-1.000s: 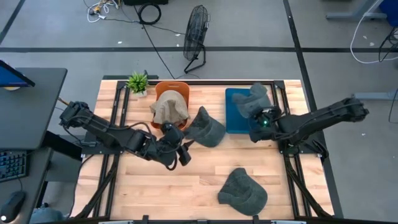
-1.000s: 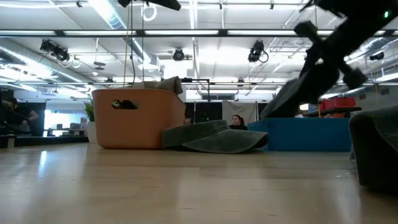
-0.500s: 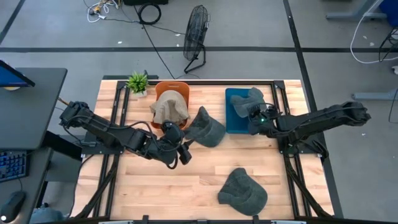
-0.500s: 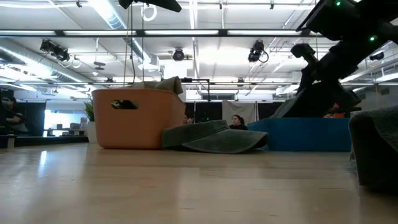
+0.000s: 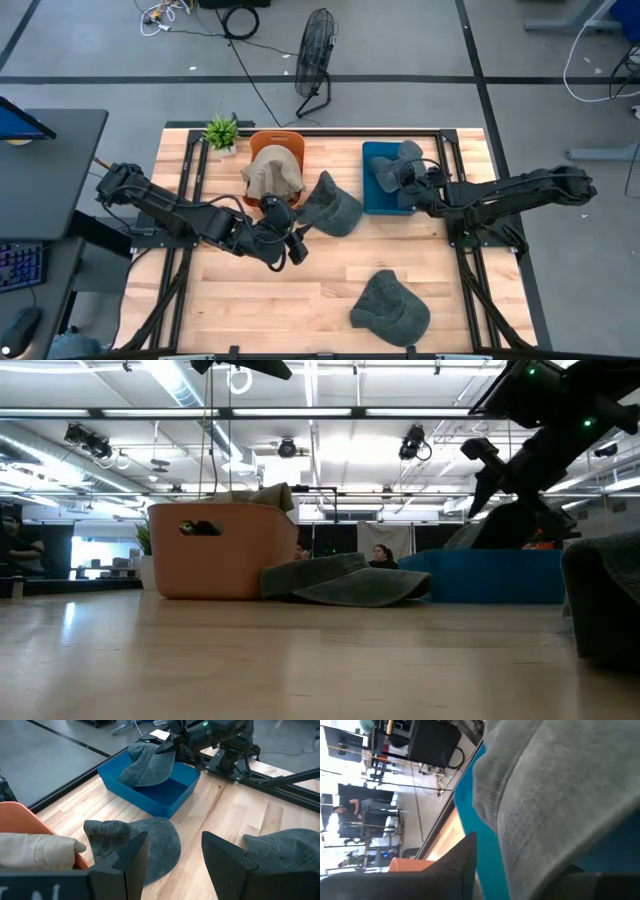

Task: Pick & Place hat
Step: Put the middle left black cap into the blue bin

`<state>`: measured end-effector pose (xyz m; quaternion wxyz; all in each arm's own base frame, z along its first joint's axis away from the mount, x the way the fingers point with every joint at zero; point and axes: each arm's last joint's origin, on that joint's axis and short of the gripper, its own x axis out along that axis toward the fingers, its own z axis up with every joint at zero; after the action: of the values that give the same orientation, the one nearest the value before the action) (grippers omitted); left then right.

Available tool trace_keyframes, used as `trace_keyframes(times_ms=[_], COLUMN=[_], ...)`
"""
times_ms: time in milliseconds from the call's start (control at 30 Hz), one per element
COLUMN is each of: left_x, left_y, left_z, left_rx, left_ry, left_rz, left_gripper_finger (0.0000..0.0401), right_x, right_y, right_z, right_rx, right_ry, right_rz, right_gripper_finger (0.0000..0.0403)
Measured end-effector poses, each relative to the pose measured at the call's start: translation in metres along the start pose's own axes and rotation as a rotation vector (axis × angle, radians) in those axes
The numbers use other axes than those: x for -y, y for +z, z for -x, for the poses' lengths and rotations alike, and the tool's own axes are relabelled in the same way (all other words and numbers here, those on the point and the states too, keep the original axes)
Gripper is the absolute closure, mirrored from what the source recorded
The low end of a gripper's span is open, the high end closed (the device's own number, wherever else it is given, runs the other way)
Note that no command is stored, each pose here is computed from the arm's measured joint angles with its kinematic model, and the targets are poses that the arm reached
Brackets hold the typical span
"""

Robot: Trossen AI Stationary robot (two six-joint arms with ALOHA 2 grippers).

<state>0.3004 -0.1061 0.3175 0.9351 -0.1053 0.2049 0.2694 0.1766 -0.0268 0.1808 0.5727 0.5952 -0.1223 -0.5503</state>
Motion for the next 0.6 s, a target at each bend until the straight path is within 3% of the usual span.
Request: trace_keyframes(times_ms=[333, 600], left_x=[0.000, 0.000], left_y=[0.000, 0.000], left_z=[0.000, 0.000], left_rx=[0.000, 0.000], left_ry=[0.000, -0.001], left_rz=[0.000, 0.001], left_gripper_finger=[0.0213, 0.0213], right_x=[-0.018, -0.025], right_y=[-0.013, -0.018], right_z=[0.002, 0.007], right_rx=[-0.209, -0.320], right_ry=[0.103, 0.167], right_rz=[0.047, 0.105], right_gripper_finger=[0.0225, 0.0211])
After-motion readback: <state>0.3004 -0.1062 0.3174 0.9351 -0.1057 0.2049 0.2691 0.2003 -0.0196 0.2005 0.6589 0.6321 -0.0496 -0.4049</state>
